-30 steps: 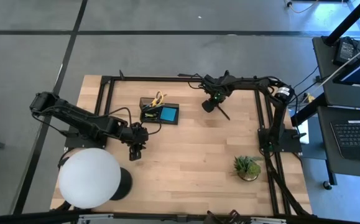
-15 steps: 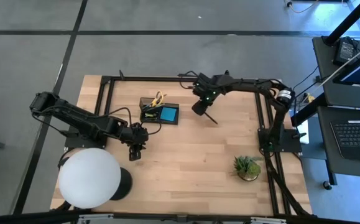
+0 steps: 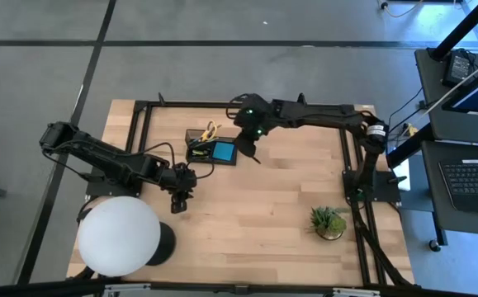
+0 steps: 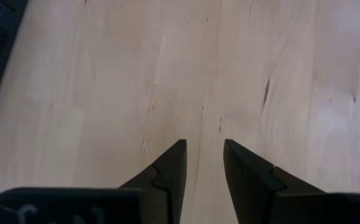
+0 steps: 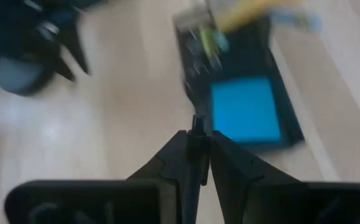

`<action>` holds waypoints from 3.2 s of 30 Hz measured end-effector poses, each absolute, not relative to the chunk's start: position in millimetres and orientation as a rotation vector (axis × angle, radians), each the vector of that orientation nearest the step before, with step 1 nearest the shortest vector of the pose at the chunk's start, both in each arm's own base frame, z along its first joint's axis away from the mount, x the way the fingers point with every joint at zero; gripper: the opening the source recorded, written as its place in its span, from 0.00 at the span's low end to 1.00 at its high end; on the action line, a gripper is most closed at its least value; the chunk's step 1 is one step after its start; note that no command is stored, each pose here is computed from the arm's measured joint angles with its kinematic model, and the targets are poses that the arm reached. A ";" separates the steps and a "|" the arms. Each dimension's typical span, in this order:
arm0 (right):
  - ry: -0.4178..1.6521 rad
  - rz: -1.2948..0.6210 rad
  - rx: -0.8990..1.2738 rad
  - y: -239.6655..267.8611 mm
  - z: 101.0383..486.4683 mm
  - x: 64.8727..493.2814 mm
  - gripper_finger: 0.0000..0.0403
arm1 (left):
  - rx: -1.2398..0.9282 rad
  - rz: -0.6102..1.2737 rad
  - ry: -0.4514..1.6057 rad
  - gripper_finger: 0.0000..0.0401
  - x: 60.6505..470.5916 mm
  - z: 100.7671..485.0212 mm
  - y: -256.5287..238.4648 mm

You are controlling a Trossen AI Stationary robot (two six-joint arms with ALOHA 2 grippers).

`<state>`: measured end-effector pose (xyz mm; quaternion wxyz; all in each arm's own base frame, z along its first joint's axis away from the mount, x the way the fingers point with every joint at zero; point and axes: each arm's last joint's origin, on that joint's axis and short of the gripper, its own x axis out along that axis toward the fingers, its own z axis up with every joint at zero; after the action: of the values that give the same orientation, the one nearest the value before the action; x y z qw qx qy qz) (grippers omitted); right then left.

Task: Pick and place office supplies into organizer
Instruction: Put the black pen into the black desk organizer, then return to Home Position

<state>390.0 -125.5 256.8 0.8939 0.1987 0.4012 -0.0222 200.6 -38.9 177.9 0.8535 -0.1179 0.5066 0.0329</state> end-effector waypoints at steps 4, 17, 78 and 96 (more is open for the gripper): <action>0.729 0.006 0.331 -114.0 278.7 402.6 0.16 | -0.262 0.046 1.075 0.25 200.3 177.8 -39.6; 0.255 -0.002 0.122 -116.4 335.1 426.9 0.16 | -0.288 0.002 1.150 0.25 190.9 175.3 -57.5; 0.069 -0.147 -0.076 -138.3 163.6 511.2 0.16 | -0.179 -0.019 1.120 0.25 180.9 175.7 -84.7; 0.071 -0.140 -0.021 -133.5 162.2 512.4 0.32 | -0.180 -0.019 1.120 0.25 180.9 175.7 -84.7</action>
<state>512.4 -133.5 162.2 0.9969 -0.0107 0.0356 -0.0699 180.9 -84.7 175.7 0.8435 -0.0851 0.5303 -0.0090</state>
